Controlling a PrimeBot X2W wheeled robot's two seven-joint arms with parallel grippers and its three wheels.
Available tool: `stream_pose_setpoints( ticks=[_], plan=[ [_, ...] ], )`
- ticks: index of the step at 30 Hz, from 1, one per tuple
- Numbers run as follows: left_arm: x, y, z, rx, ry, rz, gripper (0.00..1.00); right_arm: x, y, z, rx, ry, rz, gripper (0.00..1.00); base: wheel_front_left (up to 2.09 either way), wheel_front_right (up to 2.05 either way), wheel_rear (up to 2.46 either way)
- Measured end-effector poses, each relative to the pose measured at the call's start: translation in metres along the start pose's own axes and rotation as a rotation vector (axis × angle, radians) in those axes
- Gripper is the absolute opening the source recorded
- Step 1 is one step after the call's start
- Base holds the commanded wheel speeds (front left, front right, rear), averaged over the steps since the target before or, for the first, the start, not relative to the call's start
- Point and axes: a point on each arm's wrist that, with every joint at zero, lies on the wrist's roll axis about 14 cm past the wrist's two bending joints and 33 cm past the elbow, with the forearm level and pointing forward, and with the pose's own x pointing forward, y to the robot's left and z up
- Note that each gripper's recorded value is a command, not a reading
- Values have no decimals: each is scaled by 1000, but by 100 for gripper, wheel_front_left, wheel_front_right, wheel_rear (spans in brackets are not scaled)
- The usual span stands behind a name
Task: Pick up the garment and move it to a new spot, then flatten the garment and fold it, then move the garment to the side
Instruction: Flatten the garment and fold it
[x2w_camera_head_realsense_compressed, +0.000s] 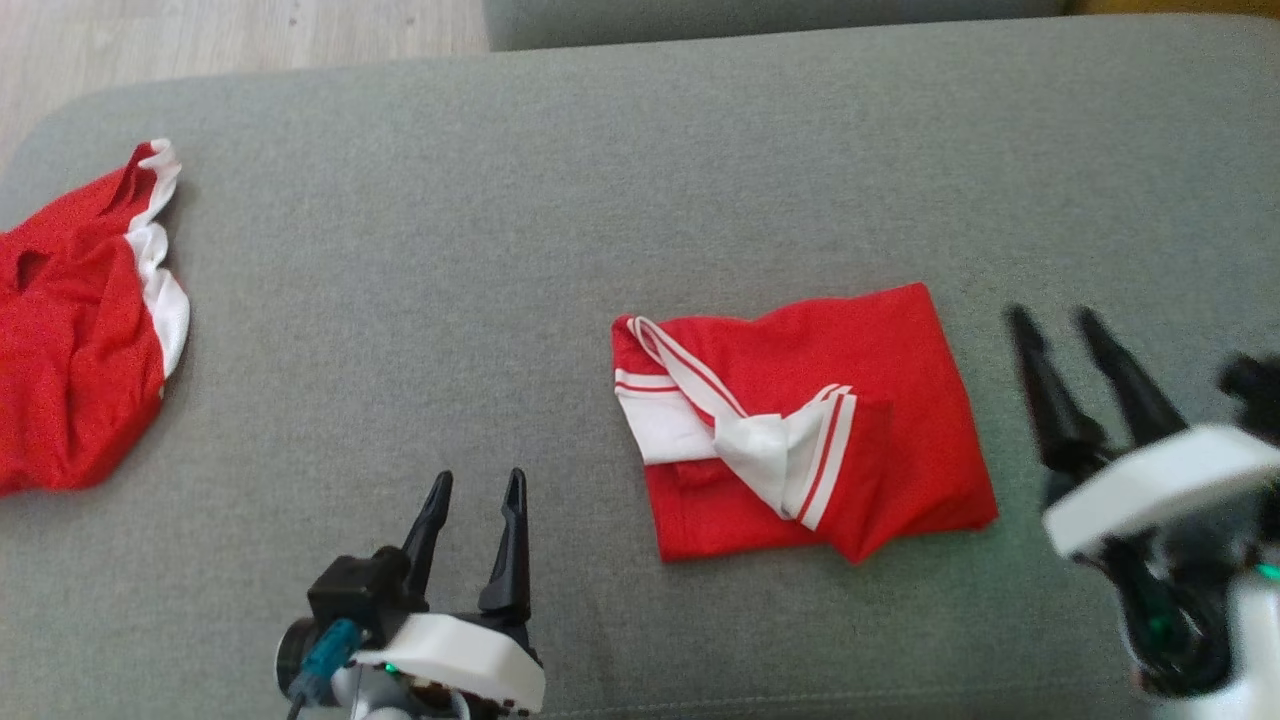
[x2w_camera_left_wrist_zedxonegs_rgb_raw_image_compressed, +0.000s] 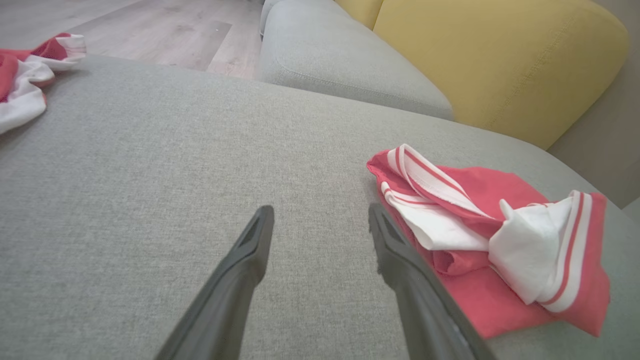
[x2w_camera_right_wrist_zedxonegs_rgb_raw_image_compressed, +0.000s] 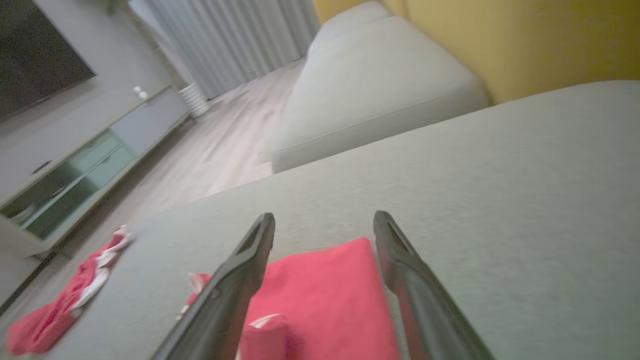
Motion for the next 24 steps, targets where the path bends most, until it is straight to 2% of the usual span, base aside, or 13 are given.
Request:
stream_pose_setpoints(
  ticks=[1, 5, 9, 13, 18, 19, 20, 21, 24],
  plan=[
    [0, 0, 0, 0, 0, 0, 100, 0, 0, 0, 0, 0, 0, 100, 0, 0, 0],
    [-5, 3, 5, 0, -17, 9, 100, -22, -45, -8, -16, -56, -149, 100, 0, 0, 0],
    [-16, 5, 6, 9, -25, 17, 100, -42, -61, -29, -6, -67, -207, 100, 0, 0, 0],
    [-27, 16, 10, 28, -43, 51, 100, -55, -64, -47, -95, -48, -230, 100, 0, 0, 0],
    [-40, 26, 12, 45, -58, 87, 100, -52, -56, -54, -171, -49, -204, 100, 0, 0, 0],
    [-42, 28, 12, 46, -58, 93, 100, -50, -54, -56, -180, -49, -198, 82, 0, 0, 0],
    [-44, 29, 12, 49, -59, 99, 100, -48, -51, -58, -185, -44, -187, 30, 0, 0, 0],
    [-44, 31, 13, 49, -62, 104, 100, -45, -47, -62, -189, -31, -173, 0, 0, 0, 0],
    [-44, 33, 16, 46, -71, 115, 100, -31, -29, -73, -202, 6, -108, 0, 0, 0, 0]
  ],
)
